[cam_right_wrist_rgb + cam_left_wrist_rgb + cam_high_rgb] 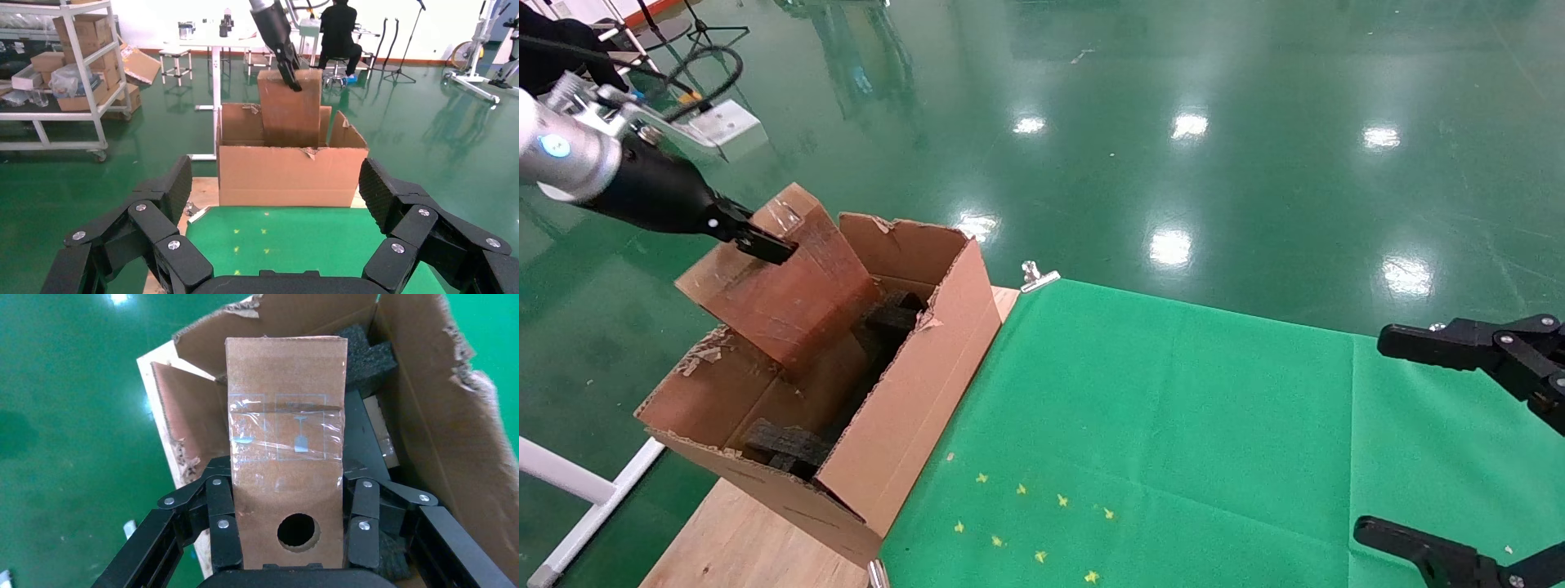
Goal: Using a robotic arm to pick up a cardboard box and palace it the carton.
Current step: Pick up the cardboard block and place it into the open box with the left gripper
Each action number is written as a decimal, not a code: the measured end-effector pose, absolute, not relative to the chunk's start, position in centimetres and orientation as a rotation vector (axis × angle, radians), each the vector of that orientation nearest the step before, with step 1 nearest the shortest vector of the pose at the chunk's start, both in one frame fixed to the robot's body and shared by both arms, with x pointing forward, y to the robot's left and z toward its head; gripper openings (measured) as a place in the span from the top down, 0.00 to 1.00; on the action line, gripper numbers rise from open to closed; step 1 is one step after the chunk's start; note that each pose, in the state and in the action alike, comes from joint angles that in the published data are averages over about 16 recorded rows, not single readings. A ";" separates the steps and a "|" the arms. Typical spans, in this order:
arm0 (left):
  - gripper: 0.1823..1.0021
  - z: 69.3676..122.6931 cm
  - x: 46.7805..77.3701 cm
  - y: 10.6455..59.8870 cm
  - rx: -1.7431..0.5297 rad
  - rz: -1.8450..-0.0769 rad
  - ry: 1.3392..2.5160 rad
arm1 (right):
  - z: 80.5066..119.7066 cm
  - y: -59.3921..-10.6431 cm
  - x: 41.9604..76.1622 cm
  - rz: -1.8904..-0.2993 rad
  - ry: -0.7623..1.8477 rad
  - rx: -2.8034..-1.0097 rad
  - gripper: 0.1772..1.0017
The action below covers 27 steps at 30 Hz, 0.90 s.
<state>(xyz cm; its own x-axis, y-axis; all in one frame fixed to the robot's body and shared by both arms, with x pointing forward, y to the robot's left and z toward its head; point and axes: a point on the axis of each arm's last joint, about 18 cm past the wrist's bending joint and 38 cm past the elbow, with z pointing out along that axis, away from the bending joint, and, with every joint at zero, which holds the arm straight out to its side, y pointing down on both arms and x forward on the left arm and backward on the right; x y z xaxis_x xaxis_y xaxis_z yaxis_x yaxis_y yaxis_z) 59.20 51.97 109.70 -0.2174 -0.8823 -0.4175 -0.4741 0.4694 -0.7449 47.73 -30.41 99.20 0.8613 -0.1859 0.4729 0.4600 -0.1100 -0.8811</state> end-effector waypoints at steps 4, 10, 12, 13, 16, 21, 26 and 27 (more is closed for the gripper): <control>0.77 108.2 60.7 53.4 -1.182 -0.560 1.810 | 99.2 -30.4 47.7 -0.554 -0.220 -1.592 0.00; 0.78 106.2 62.4 55.4 -1.248 -0.518 1.721 | 99.2 -30.4 47.7 -0.554 -0.220 -1.592 0.00; 0.78 105.6 62.8 55.9 -1.269 -0.507 1.693 | 99.2 -30.4 47.7 -0.554 -0.220 -1.592 0.00; 0.79 105.3 63.0 56.2 -1.279 -0.502 1.680 | 99.2 -30.4 47.7 -0.554 -0.220 -1.592 0.00; 0.79 104.3 63.3 56.7 -1.308 -0.493 1.657 | 99.2 -30.4 47.7 -0.554 -0.220 -1.592 0.00; 0.81 102.9 63.2 57.2 -1.355 -0.495 1.653 | 99.2 -30.4 47.7 -0.554 -0.220 -1.592 0.00; 0.81 101.9 62.7 57.4 -1.395 -0.503 1.674 | 99.2 -30.4 47.7 -0.554 -0.220 -1.592 0.00; 0.81 101.7 62.5 57.4 -1.402 -0.504 1.680 | 99.2 -30.4 47.7 -0.554 -0.220 -1.592 0.00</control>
